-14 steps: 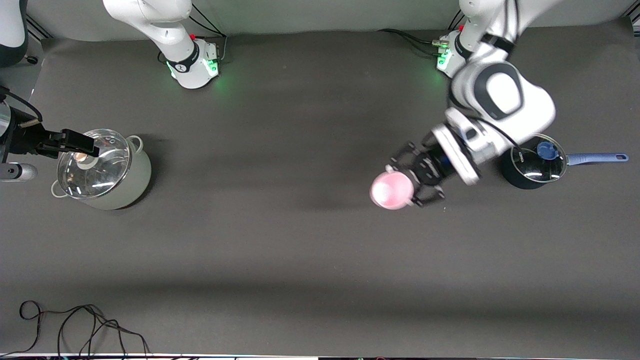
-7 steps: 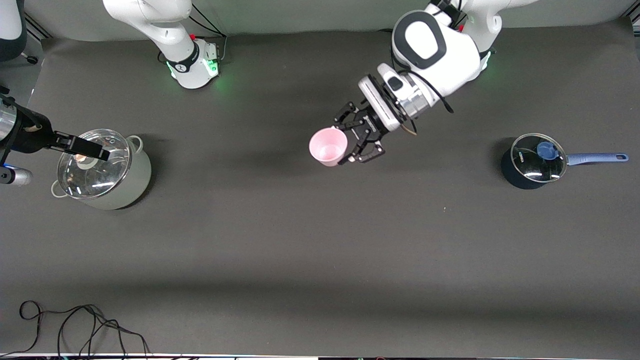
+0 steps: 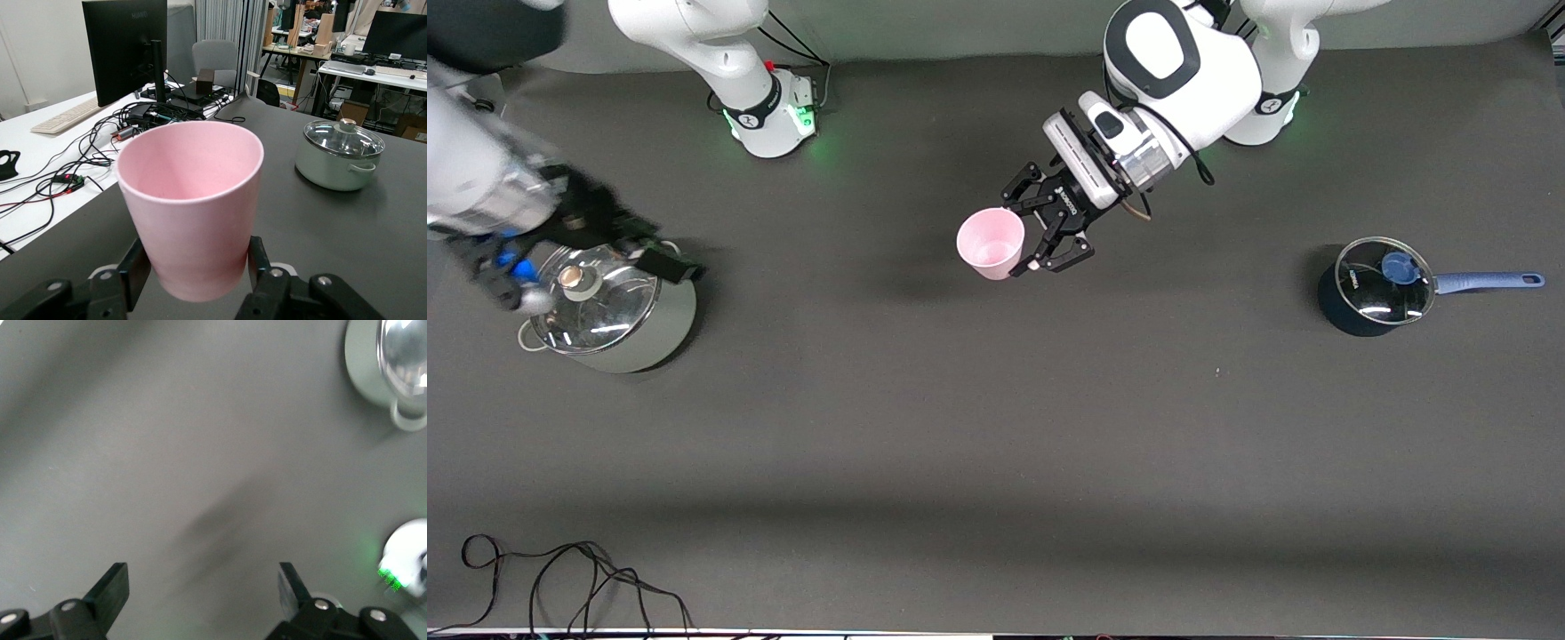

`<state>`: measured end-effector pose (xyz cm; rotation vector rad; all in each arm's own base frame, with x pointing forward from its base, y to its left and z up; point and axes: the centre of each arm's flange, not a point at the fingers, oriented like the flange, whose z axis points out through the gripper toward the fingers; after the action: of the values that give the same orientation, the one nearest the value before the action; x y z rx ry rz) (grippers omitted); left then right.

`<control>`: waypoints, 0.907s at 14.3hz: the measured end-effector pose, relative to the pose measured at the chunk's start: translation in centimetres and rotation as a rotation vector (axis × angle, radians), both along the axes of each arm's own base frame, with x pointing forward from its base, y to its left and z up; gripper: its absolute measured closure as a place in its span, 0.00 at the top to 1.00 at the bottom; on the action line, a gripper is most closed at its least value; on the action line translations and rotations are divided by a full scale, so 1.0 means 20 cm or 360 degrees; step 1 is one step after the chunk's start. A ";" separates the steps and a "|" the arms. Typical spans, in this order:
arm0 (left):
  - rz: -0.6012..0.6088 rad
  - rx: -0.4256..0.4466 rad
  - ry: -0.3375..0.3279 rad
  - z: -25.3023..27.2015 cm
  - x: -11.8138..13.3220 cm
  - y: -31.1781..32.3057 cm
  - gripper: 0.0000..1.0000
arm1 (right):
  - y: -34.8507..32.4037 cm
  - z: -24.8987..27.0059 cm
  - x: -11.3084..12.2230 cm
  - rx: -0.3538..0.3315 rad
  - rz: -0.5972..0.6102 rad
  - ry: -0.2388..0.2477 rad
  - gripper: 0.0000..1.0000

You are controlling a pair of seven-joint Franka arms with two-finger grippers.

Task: Transfer pink cup from left to right arm
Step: 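Reach the right gripper to the cup rim beside the left gripper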

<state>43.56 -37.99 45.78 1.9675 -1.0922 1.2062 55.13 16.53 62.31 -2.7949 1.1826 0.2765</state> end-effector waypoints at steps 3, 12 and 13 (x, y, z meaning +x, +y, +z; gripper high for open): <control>0.0013 -0.0010 0.0001 0.01 0.01 0.01 0.65 | 0.33 -0.01 -0.10 -0.0045 -0.0162 0.0052 0.99; 0.0031 -0.0019 0.0013 0.01 0.02 0.02 0.65 | 1.00 0.04 -0.23 0.0103 -0.0565 -0.0006 0.99; 0.0033 -0.0020 0.0014 0.01 0.02 0.02 0.65 | 1.04 0.03 -0.25 0.0106 -0.0582 -0.0001 0.99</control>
<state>44.04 -37.59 46.05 1.9774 -1.0601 1.2112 50.13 37.36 62.96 -2.4584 1.6162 0.2761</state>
